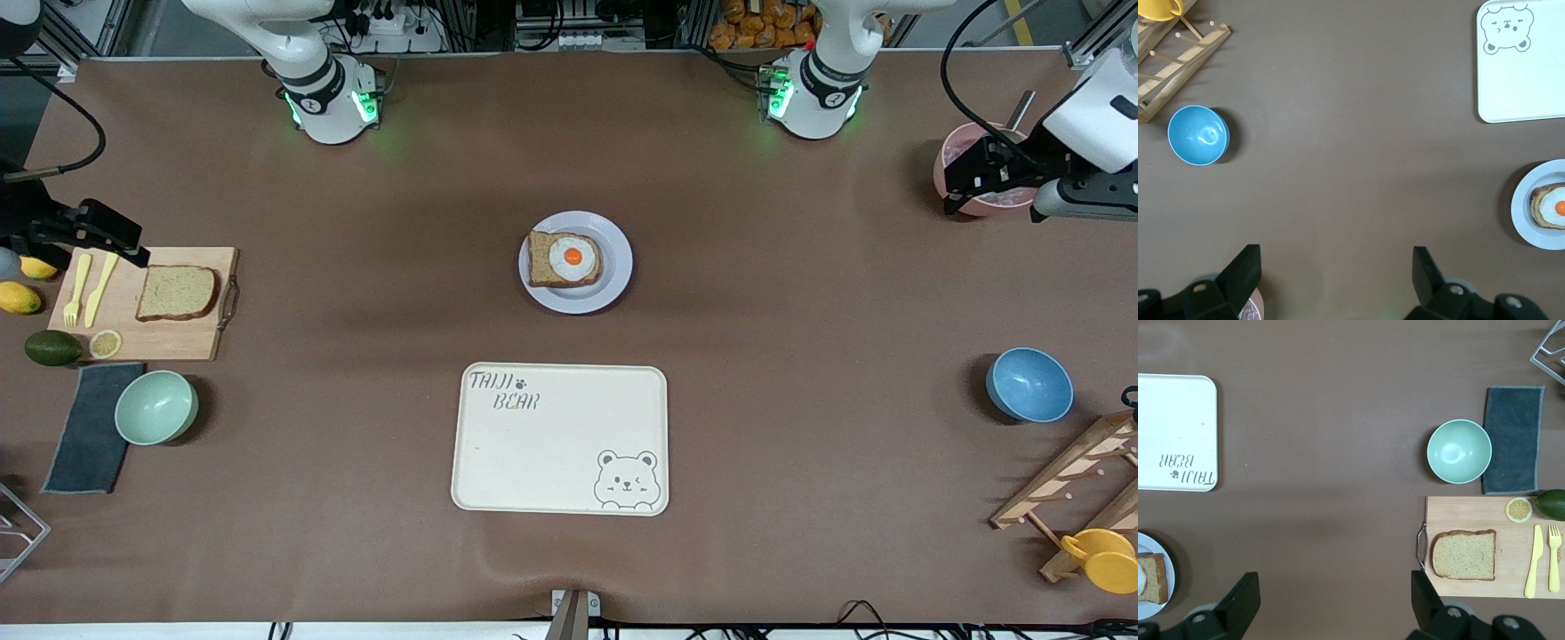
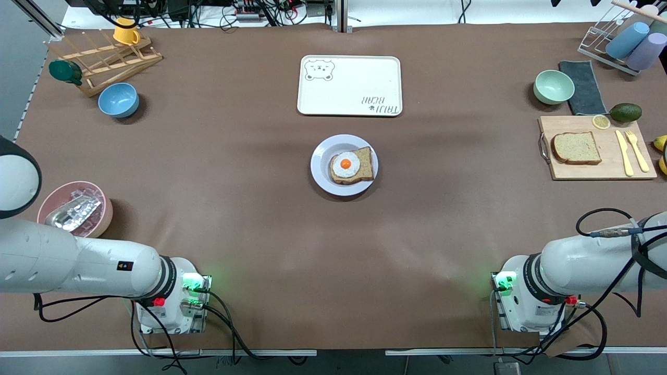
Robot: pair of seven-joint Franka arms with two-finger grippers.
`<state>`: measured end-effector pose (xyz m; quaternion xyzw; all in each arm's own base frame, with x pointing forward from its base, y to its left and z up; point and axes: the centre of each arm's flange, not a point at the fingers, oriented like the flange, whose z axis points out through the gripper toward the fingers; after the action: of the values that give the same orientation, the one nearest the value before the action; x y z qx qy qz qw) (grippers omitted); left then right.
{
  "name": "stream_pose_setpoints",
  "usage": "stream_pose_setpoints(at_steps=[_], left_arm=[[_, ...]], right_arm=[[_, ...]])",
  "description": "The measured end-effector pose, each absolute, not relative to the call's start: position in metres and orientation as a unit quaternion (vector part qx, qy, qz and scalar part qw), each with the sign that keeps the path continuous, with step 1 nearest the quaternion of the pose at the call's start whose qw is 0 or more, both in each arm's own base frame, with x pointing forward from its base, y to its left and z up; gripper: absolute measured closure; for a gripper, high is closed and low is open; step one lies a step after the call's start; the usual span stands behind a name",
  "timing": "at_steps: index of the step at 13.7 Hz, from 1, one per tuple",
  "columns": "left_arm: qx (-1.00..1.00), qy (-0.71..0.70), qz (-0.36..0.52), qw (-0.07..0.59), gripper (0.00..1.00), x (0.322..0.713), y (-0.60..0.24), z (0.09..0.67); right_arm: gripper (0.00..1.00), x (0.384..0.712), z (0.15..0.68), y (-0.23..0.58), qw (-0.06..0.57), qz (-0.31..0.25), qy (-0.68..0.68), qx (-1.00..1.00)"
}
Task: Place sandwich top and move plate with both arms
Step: 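Move the right gripper toward the bread slice on the wooden board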
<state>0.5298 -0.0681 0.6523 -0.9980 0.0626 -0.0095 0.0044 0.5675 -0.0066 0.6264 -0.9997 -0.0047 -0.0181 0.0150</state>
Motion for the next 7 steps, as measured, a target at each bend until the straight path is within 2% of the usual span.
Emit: stream_pose_setpoints(at_steps=[7], left_arm=[[-0.997,0.072,-0.012,0.004,0.00,0.5298,-0.0676,0.6547]], right_arm=[[0.00,0.5669,0.6253,-0.0065,0.015,-0.015,-0.005,-1.000]])
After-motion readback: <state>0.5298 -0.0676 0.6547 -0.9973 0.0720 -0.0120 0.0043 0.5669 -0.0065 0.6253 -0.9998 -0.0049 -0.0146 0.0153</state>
